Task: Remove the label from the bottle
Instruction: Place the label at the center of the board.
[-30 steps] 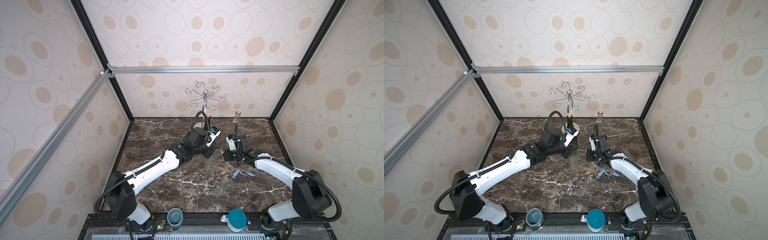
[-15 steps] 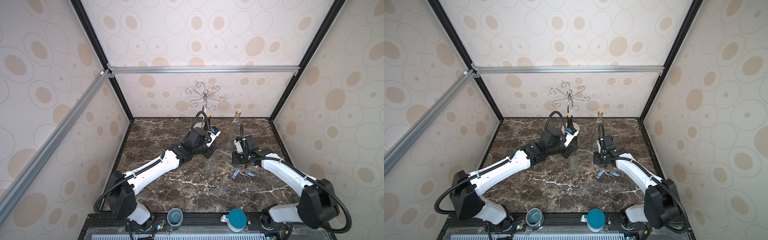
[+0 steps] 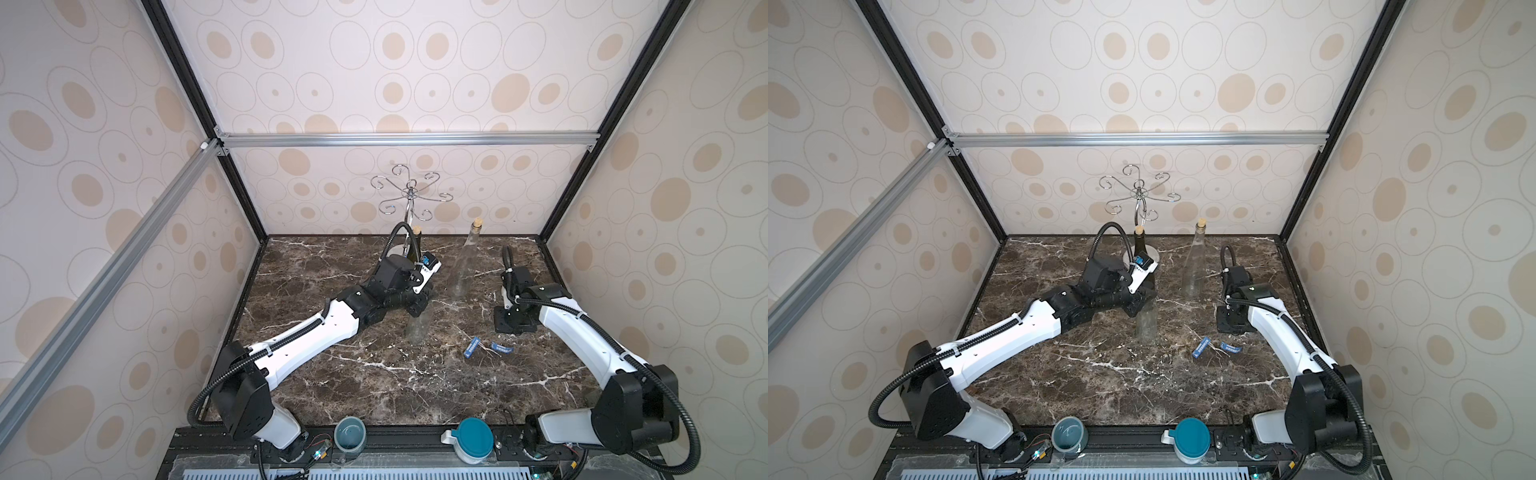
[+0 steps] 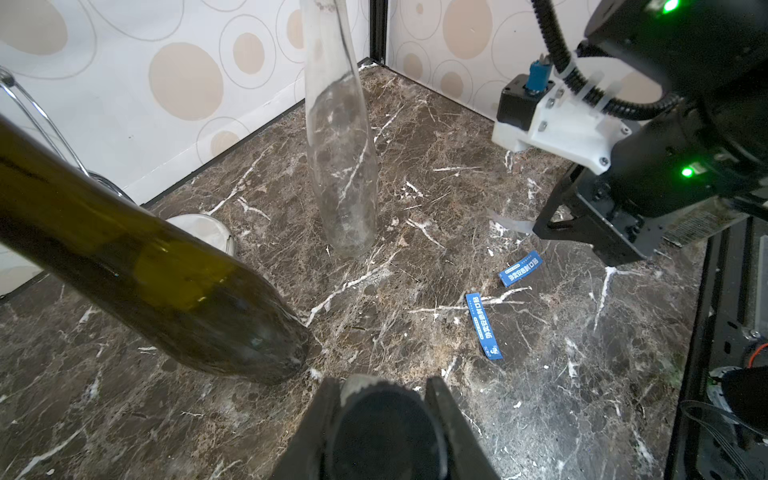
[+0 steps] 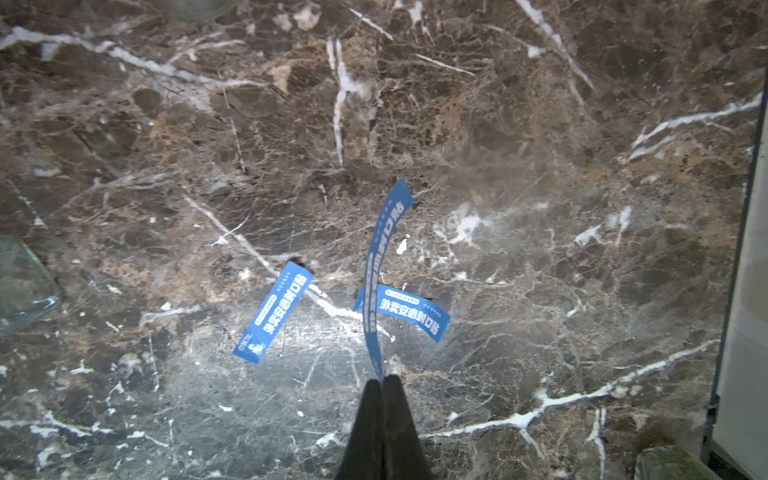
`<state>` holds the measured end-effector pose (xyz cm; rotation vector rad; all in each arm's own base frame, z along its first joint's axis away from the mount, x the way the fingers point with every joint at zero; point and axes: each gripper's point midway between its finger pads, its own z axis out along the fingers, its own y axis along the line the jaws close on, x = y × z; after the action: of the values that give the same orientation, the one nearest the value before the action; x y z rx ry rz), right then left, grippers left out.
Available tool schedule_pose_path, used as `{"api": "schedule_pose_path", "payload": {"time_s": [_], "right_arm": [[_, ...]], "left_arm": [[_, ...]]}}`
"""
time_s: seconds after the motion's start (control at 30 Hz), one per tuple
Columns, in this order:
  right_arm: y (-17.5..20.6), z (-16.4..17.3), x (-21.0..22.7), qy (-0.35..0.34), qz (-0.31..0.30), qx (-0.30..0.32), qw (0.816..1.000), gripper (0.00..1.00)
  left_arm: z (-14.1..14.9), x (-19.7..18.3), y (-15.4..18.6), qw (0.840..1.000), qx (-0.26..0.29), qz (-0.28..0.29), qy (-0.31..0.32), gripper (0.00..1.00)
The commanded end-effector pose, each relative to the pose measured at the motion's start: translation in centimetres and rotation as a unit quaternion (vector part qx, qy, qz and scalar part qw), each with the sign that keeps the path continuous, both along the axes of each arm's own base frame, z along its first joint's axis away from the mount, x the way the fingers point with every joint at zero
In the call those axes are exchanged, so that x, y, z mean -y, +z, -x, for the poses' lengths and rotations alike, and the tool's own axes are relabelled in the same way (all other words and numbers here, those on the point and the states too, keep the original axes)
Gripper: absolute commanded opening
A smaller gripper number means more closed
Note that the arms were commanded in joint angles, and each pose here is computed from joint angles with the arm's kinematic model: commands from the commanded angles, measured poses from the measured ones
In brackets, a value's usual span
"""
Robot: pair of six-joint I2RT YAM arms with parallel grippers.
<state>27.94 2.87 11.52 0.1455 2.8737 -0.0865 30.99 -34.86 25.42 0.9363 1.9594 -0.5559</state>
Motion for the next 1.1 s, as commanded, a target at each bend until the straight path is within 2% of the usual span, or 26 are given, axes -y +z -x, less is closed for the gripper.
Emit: {"api": "schedule_pose_path", "payload": {"time_s": [0.0, 0.37, 0.67, 1.07], "right_arm": [[-0.4, 0.2, 1.6, -0.007, 0.023, -0.03, 0.999, 0.0], [-4.1, -1.6, 3.5, -0.019, 0.032, -0.08, 0.996, 0.0], [-6.9, -2.8, 2.7, -0.019, 0.002, -0.102, 0.995, 0.0], [-8.4, -3.5, 1.9, -0.015, -0.022, -0.11, 0.994, 0.14]], "left_arm": [[0.4, 0.3, 0.7, 1.0, 0.011, 0.0, -0.01, 0.19], [0.4, 0.3, 0.6, 1.0, 0.012, -0.003, -0.01, 0.19], [0.3, 0.1, 0.5, 1.0, 0.014, -0.007, -0.007, 0.19], [0.1, 0.2, 0.3, 1.0, 0.013, -0.014, -0.008, 0.19]]}}
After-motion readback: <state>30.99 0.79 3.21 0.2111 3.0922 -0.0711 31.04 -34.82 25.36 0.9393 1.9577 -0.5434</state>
